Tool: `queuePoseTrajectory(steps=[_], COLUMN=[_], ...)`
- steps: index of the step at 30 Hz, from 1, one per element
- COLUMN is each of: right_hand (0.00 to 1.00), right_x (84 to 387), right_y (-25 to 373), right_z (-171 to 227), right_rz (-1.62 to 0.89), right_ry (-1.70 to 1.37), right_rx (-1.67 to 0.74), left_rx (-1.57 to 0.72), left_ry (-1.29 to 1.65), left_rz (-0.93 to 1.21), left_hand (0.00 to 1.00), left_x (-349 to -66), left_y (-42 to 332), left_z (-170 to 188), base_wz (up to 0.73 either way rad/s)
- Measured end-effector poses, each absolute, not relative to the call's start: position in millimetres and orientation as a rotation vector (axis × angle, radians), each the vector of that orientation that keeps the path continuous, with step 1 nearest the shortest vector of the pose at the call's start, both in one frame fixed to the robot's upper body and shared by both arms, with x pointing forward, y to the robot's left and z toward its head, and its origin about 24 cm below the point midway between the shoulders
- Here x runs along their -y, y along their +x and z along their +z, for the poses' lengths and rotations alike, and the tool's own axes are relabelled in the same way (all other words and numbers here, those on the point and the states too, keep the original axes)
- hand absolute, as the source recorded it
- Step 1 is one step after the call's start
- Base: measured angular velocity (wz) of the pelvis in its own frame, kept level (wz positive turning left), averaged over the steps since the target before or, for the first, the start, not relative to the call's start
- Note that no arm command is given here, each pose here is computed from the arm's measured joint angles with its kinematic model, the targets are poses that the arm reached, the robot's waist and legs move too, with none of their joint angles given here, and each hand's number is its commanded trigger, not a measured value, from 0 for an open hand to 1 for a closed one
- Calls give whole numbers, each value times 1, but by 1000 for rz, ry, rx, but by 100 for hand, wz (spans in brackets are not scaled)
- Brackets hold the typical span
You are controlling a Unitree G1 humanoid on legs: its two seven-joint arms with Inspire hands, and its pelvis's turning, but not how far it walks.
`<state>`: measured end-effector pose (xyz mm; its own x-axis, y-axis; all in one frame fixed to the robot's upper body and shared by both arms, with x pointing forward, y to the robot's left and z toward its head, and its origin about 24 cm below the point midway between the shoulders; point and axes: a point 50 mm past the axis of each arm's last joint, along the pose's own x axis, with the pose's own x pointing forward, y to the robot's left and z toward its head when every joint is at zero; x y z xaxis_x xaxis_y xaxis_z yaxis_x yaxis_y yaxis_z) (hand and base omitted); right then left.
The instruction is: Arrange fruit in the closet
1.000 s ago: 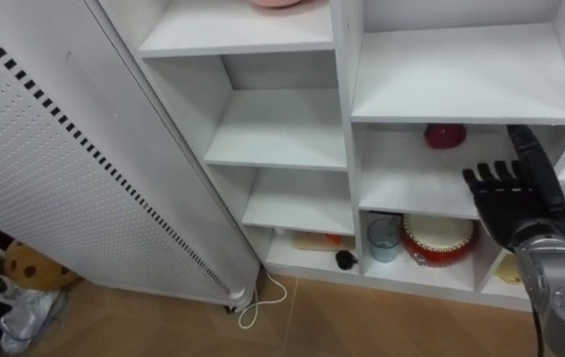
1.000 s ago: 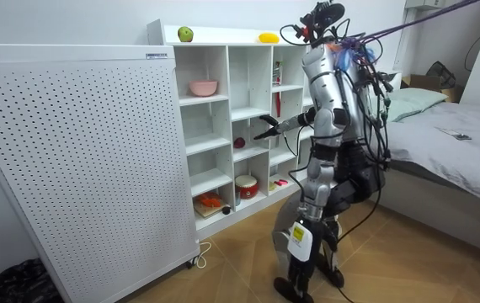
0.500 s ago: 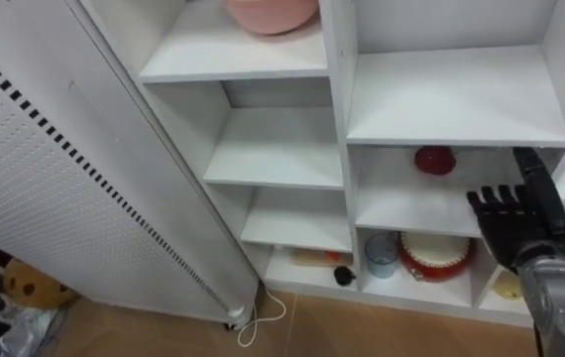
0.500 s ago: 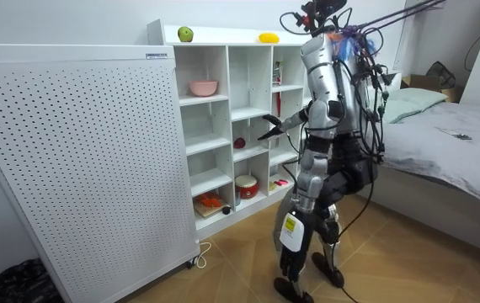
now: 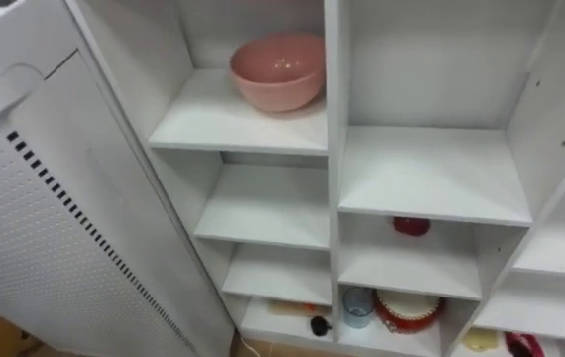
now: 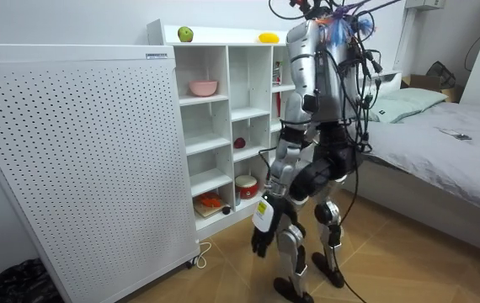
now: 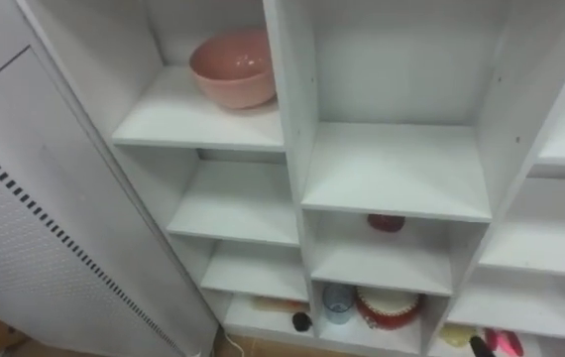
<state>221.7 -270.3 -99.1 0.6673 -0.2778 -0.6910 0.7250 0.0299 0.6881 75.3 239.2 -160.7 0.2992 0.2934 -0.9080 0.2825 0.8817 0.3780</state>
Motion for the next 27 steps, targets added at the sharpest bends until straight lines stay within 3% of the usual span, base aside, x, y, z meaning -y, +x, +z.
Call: queuePoseTrajectory(steps=[8, 14, 22, 27], right_hand=[0, 0, 0, 0], right_x=[249, 238, 231, 233], right_y=[94, 47, 20, 28], right_z=[-157, -168, -170, -170], right_rz=[-833, -641, -326, -189], right_ry=[1088, 828, 528, 372], right_rx=[-830, -1147, -1411, -1443], left_rx=[-1332, -1345, -1349, -1361], left_ry=[533, 508, 477, 467], left_rz=[108, 185, 226, 226], left_hand=[0, 0, 0, 0], left_x=[-242, -246, -250, -250], left_y=[45, 40, 40, 40], left_z=[-164, -163, -162, -162], base_wz=[0, 0, -3, -22])
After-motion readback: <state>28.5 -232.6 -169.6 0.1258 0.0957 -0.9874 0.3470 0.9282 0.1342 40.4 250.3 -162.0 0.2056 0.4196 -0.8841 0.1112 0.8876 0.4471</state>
